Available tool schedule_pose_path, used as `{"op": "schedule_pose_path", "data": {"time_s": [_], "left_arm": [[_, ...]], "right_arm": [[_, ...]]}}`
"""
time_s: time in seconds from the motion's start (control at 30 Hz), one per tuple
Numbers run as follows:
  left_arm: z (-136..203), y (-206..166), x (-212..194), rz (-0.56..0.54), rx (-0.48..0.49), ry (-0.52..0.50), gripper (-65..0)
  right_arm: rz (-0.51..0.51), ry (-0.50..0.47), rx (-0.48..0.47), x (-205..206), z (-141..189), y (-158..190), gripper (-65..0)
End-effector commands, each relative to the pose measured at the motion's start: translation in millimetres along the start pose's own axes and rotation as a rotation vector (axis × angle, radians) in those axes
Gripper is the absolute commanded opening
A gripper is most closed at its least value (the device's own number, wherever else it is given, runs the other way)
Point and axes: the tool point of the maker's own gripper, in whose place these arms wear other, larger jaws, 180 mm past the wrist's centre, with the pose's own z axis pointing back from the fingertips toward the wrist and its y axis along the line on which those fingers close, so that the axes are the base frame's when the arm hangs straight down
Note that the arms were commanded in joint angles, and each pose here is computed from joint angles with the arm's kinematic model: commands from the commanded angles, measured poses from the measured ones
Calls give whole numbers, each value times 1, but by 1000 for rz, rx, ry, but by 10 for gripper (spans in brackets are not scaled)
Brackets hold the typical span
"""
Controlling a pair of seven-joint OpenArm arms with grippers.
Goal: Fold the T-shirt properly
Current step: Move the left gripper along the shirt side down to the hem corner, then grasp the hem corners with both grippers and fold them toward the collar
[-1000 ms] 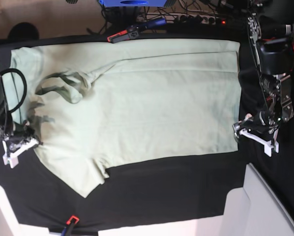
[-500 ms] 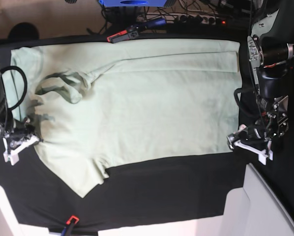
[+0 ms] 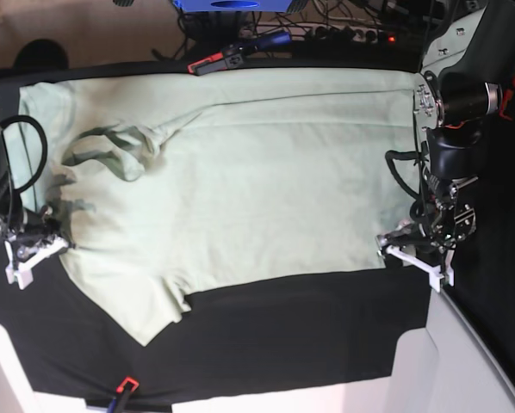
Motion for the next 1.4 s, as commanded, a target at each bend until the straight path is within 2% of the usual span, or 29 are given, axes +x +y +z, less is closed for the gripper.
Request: {"op": "schedule_pose_path", "data": {"time_s": [0.0, 0.03, 0.07, 0.13, 0.2, 0.23, 0.3, 0.37, 0.47, 0.6, 0.67, 0.7, 0.97, 1.1, 1.37], "left_arm": [[0, -9, -5, 7, -35, 44, -89], [-1, -14, -7, 10, -42, 46, -99], [-1, -18, -8, 13, -49, 48, -138], [-1, -17, -9, 15, -47, 49, -299], [-1, -17, -8, 17, -46, 46, -526], [-1, -17, -7, 17, -46, 44, -559], [-1, -17, -7, 16, -46, 46, -527], [-1, -16, -5, 15, -44, 45, -527], [0, -14, -4, 14, -41, 43, -559], [10, -13, 12, -18, -44, 53, -571], [16, -15, 14, -33, -47, 64, -630], [19, -16, 17, -43, -49, 59, -650], [51, -24, 43, -113, -54, -82, -650], [59, -23, 38, -134, -52, -57, -650], [83, -24, 37, -183, -49, -122, -650]], "right_arm": [[6, -64, 8, 30, 6, 0, -650], [6, -65, 9, 30, 6, 0, -650], [6, -66, 8, 30, 6, -1, -650], [6, -66, 8, 30, 6, -1, -650], [6, -66, 8, 30, 6, -1, -650], [6, -66, 8, 30, 6, -1, -650], [6, -66, 8, 30, 6, -1, -650], [6, -67, 8, 31, 6, -1, -650], [4, -73, 8, 32, 6, 0, -650], [5, -80, 11, 36, 7, 1, -650], [10, -89, 20, 40, 7, 5, -650], [18, -97, 31, 43, 7, 9, -650], [28, -114, 38, 50, 9, 10, -650], [27, -118, 30, 51, 12, 5, -650], [28, -112, 1, 49, 19, -12, -650]]}}
